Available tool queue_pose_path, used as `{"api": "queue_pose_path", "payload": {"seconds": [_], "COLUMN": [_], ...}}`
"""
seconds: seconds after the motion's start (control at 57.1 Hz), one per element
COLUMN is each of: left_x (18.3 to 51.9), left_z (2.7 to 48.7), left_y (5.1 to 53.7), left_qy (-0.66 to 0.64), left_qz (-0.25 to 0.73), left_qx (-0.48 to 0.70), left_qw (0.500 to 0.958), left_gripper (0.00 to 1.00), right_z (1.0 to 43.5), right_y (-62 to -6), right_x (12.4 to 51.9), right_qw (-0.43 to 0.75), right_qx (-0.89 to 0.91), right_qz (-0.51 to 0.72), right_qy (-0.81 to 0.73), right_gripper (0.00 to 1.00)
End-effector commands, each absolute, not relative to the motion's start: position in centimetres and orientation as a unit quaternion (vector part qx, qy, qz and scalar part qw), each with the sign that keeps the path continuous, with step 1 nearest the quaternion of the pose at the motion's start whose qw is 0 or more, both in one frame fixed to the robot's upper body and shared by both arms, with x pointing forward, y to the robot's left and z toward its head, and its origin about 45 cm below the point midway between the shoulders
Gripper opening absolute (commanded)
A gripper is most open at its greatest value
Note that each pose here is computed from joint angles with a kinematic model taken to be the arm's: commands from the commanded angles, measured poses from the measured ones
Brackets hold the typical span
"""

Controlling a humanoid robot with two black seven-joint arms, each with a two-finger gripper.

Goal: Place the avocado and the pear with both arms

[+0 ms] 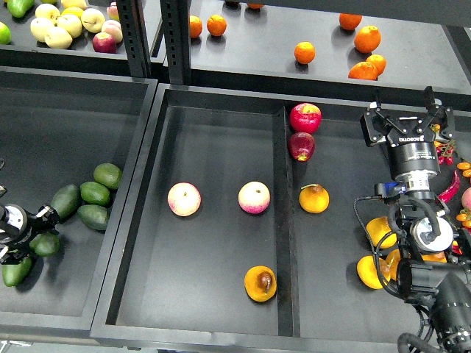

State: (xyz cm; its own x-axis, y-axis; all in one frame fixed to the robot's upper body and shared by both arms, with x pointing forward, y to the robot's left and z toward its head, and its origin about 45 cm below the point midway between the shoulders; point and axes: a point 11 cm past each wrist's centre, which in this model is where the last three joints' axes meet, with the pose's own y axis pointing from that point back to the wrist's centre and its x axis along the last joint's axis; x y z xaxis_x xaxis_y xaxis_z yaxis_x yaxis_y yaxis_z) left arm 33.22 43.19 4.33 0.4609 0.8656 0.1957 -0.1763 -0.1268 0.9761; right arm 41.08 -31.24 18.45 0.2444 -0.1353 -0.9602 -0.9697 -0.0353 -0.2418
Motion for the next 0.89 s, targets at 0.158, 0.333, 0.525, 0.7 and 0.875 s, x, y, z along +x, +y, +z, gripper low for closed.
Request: {"api": "queue_pose_path", "payload": {"seconds": [0.158, 0.333, 0.525, 0.7, 0.875], "left_x": [33.23, 33.16, 33.09, 32.96, 33.00], "left_z": [4.33, 4.27, 4.22, 4.11, 4.09], "left_y": [43.18, 43.20, 43.21, 43.19, 43.05], "left_qy": [0.282, 0.283, 0.283, 0.284, 0.284], "left_qz": [0.436, 0.436, 0.435, 0.434, 0.433], "left_qx": [0.611, 0.611, 0.611, 0.611, 0.611], "left_qw": [0.598, 0.597, 0.597, 0.597, 0.599], "left_gripper": [0.62, 0.65, 0.70, 0.76, 0.80], "right_z": [18.25, 18.18, 18.23, 18.03, 17.77], "right_y": [-31.27, -31.29, -31.28, -31.27, -31.24], "right_x": [40.95, 40.90, 40.91, 40.78, 40.57], "right_qw": [0.516, 0.515, 0.516, 0.514, 0.512], "right_qx": [-0.595, -0.595, -0.595, -0.595, -0.595], "right_qz": [0.405, 0.405, 0.405, 0.407, 0.408], "right_qy": [0.465, 0.465, 0.465, 0.466, 0.466], "right_gripper": [0.99, 0.99, 0.99, 0.99, 0.99]}}
